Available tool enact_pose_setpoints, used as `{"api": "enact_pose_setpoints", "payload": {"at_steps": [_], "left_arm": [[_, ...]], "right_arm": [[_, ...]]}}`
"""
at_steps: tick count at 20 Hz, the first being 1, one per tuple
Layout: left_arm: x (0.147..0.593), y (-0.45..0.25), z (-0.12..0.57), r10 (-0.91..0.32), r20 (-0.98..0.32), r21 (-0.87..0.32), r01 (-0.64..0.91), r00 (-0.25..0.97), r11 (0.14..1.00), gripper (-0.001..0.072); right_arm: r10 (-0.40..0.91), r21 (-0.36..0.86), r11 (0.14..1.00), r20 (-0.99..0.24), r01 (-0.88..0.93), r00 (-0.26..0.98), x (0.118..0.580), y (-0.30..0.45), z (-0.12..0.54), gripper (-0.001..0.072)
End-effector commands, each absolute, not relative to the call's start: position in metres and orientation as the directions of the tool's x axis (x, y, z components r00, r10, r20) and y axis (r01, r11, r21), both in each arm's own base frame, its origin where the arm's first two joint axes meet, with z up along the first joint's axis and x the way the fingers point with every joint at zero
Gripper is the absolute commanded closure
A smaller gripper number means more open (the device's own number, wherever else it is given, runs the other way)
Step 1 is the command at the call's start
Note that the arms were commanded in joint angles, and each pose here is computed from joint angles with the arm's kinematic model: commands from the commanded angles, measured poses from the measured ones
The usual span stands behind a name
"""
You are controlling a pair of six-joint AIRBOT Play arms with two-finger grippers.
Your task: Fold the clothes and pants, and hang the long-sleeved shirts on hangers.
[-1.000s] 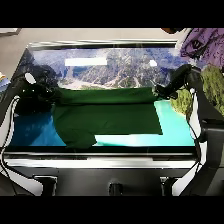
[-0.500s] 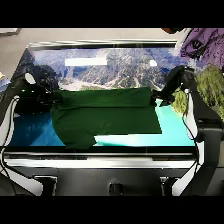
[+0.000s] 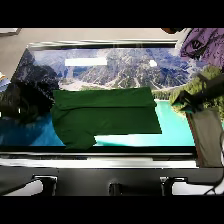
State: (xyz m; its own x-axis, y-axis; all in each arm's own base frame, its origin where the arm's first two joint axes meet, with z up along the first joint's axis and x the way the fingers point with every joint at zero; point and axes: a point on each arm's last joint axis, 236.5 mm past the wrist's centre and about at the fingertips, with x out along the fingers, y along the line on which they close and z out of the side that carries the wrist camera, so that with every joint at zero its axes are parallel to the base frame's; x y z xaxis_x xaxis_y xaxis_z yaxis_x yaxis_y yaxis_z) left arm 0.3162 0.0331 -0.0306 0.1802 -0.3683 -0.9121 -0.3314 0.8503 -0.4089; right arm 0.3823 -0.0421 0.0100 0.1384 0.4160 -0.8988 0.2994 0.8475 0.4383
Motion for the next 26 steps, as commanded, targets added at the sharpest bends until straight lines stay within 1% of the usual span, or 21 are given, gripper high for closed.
{"api": "enact_pose_setpoints", "payload": {"at_steps": [1, 4, 7, 10, 13, 15, 17, 18, 19, 20, 21, 23, 26], "left_arm": [[0.245, -0.015, -0.060, -0.481, -0.853, -0.520, -0.415, 0.203, 0.747, 0.0076], [0.224, -0.042, -0.072, -0.546, -0.812, -0.579, -0.398, 0.205, 0.711, 0.0076], [0.224, -0.057, -0.075, -0.597, -0.766, -0.639, -0.373, 0.236, 0.673, 0.0077], [0.230, -0.058, -0.076, -0.594, -0.761, -0.648, -0.357, 0.263, 0.673, 0.0078], [0.230, -0.069, -0.084, -0.599, -0.768, -0.639, -0.333, 0.226, 0.694, 0.0078], [0.233, -0.080, -0.090, -0.619, -0.758, -0.650, -0.324, 0.208, 0.687, 0.0079], [0.238, -0.089, -0.094, -0.640, -0.739, -0.670, -0.328, 0.210, 0.666, 0.0120], [0.240, -0.092, -0.096, -0.649, -0.732, -0.676, -0.339, 0.208, 0.654, 0.0153], [0.240, -0.093, -0.098, -0.653, -0.730, -0.678, -0.342, 0.204, 0.651, 0.0359], [0.239, -0.093, -0.099, -0.655, -0.729, -0.678, -0.342, 0.199, 0.651, 0.0513], [0.239, -0.093, -0.099, -0.655, -0.729, -0.678, -0.336, 0.198, 0.653, 0.0554], [0.236, -0.096, -0.097, -0.666, -0.722, -0.685, -0.325, 0.186, 0.652, 0.0686], [0.233, -0.098, -0.095, -0.677, -0.715, -0.691, -0.322, 0.174, 0.647, 0.0687]], "right_arm": [[0.442, 0.476, 0.805, -0.879, 0.353, 0.178, 0.339, -0.037, -0.012, 0.0196], [0.449, 0.477, 0.799, -0.878, 0.365, 0.165, 0.322, -0.028, -0.027, 0.0196], [0.456, 0.477, 0.793, -0.877, 0.378, 0.151, 0.316, -0.026, -0.035, 0.0196], [0.454, 0.477, 0.794, -0.878, 0.378, 0.153, 0.317, -0.026, -0.035, 0.0196], [0.454, 0.477, 0.794, -0.878, 0.378, 0.154, 0.317, -0.026, -0.035, 0.0196], [0.453, 0.476, 0.794, -0.878, 0.378, 0.156, 0.317, -0.026, -0.035, 0.0196], [0.451, 0.476, 0.794, -0.878, 0.378, 0.157, 0.317, -0.027, -0.035, 0.0197], [0.448, 0.472, 0.796, -0.880, 0.379, 0.157, 0.317, -0.027, -0.036, 0.0197], [0.446, 0.471, 0.797, -0.881, 0.379, 0.158, 0.317, -0.028, -0.037, 0.0196], [0.445, 0.468, 0.799, -0.883, 0.378, 0.152, 0.316, -0.028, -0.040, 0.0194], [0.446, 0.465, 0.801, -0.884, 0.377, 0.144, 0.312, -0.027, -0.044, 0.0194], [0.464, 0.473, 0.798, -0.878, 0.374, 0.122, 0.303, -0.021, -0.055, 0.0193], [0.504, 0.502, 0.777, -0.858, 0.380, 0.105, 0.292, -0.008, -0.074, 0.0192]]}}
